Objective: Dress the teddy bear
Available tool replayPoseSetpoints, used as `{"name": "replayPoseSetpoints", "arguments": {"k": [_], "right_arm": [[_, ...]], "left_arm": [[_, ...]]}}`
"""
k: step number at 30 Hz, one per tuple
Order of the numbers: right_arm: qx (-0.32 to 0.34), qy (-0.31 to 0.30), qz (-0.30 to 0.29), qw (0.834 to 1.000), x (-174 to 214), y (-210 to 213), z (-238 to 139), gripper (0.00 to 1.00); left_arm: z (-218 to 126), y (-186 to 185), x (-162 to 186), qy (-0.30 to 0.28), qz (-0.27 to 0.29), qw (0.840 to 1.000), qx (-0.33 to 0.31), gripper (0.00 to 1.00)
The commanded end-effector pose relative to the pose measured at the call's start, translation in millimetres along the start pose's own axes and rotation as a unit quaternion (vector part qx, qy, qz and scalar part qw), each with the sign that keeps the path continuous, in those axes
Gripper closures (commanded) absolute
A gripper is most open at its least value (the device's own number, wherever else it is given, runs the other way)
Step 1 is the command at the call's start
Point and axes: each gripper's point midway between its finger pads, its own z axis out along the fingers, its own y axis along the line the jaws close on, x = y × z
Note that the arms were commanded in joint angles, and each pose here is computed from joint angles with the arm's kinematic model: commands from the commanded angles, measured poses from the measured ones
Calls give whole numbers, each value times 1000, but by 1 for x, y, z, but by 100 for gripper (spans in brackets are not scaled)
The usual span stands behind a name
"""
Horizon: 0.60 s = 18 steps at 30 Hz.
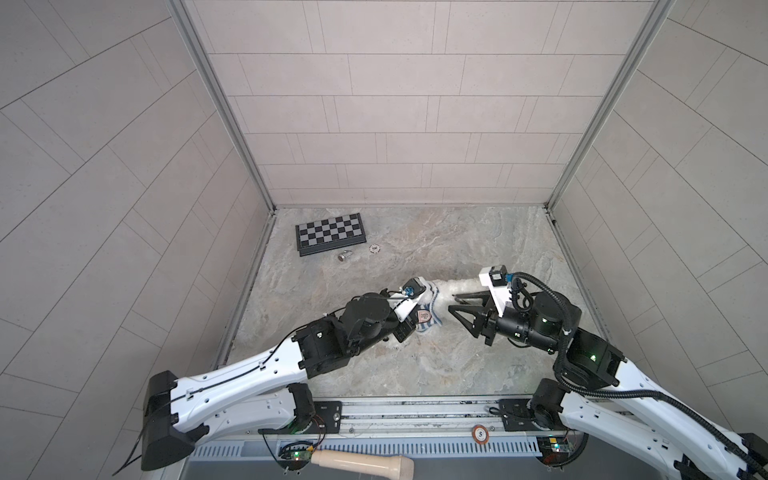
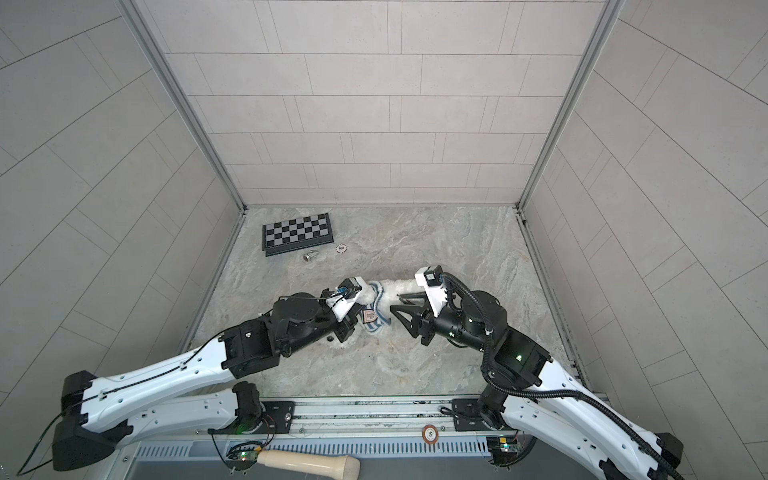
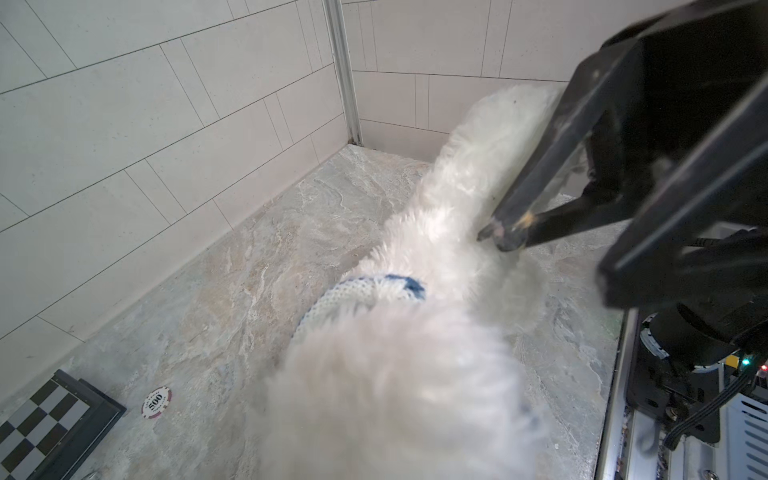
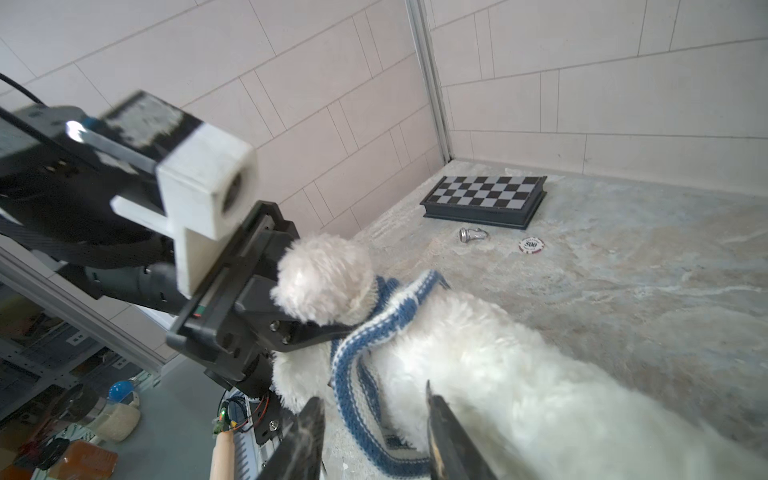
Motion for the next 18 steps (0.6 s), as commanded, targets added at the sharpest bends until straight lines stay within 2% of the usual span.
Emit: {"name": "replayPoseSetpoints", "arguments": {"k": [1, 9, 13, 15, 18], "right_arm": [[15, 8, -1, 1000, 4, -5, 8, 58], [-6, 36, -9, 999, 18, 7, 35, 59], [26, 42, -15, 999, 24, -4, 41, 63], [54, 45, -16, 997, 26, -14, 42, 69], [88, 37, -16, 995, 24, -26, 38, 92]], "left_arm": [[-3, 9, -21, -32, -28, 999, -18, 100], [7, 11, -16, -8, -24, 999, -33, 100], [9, 9, -17, -11, -26, 999, -27, 100], [8, 6, -19, -15, -26, 999, -19, 100], [7, 7, -18, -14, -23, 999, -21, 100]]}}
